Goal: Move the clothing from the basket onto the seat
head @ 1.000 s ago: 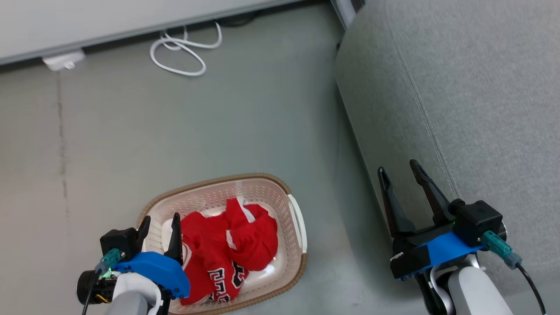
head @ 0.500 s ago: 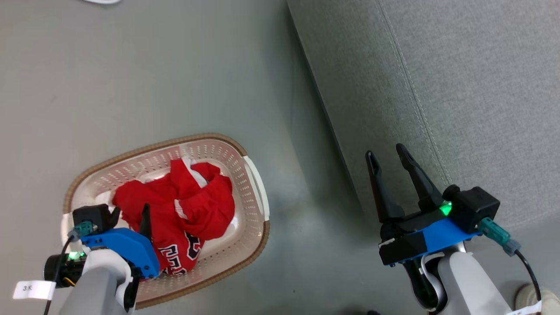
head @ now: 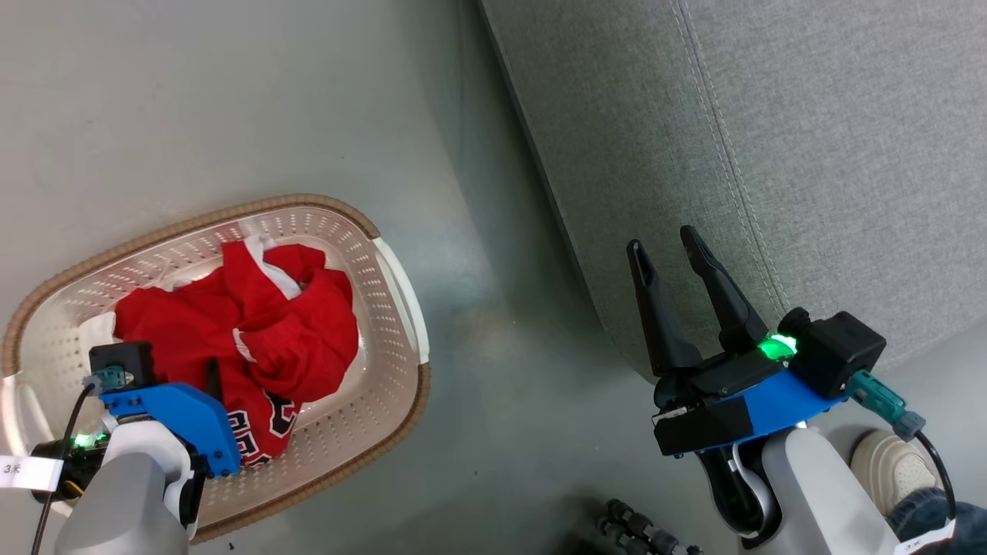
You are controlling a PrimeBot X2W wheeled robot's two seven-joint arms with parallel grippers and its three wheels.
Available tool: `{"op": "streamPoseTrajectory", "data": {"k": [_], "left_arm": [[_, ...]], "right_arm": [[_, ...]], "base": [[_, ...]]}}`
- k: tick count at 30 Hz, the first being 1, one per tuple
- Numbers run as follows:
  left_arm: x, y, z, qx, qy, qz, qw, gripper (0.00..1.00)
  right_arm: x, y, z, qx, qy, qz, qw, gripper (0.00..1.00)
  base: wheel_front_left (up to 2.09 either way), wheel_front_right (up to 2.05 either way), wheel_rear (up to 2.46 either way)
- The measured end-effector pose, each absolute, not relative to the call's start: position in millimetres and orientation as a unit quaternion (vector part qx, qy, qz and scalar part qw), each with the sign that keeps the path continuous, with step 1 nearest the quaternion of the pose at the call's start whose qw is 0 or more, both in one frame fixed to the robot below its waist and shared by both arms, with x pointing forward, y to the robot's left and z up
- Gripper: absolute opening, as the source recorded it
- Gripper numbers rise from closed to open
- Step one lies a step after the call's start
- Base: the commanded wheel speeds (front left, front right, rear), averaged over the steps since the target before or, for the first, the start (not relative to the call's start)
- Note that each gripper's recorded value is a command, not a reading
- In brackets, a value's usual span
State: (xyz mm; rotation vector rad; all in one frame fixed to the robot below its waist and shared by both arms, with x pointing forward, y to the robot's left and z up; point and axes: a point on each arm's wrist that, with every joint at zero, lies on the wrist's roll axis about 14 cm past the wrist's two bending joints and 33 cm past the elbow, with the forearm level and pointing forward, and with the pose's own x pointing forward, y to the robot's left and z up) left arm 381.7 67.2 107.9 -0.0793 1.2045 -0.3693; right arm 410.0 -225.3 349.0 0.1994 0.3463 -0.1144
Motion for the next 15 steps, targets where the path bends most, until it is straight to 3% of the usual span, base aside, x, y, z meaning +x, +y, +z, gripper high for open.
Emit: {"op": "streamPoseTrajectory", "data": {"k": [4, 5, 6, 7, 15], "left_arm": [[370.2, 64.5, 96.2, -0.027, 0.587, -0.173, 0.791, 1.00], [369.3, 63.7, 94.6, -0.026, 0.589, -0.174, 0.789, 0.82], [368.7, 63.4, 93.6, -0.024, 0.590, -0.174, 0.788, 0.23], [368.7, 61.9, 93.5, -0.025, 0.590, -0.175, 0.788, 0.00], [370.5, 59.0, 101.7, -0.032, 0.574, -0.182, 0.797, 0.00]], "right_arm": [[408.0, -230.4, 345.4, 0.099, 0.177, -0.066, 0.977, 1.00], [407.7, -231.4, 344.7, 0.098, 0.178, -0.067, 0.977, 1.00], [407.7, -232.2, 344.4, 0.098, 0.179, -0.068, 0.977, 1.00], [408.1, -232.9, 344.4, 0.097, 0.178, -0.069, 0.977, 1.00], [415.3, -228.9, 348.6, 0.101, 0.168, -0.061, 0.979, 1.00]], "base": [[0.00, 0.00, 0.00], [0.00, 0.00, 0.00], [0.00, 0.00, 0.00], [0.00, 0.00, 0.00], [0.00, 0.00, 0.00]]}}
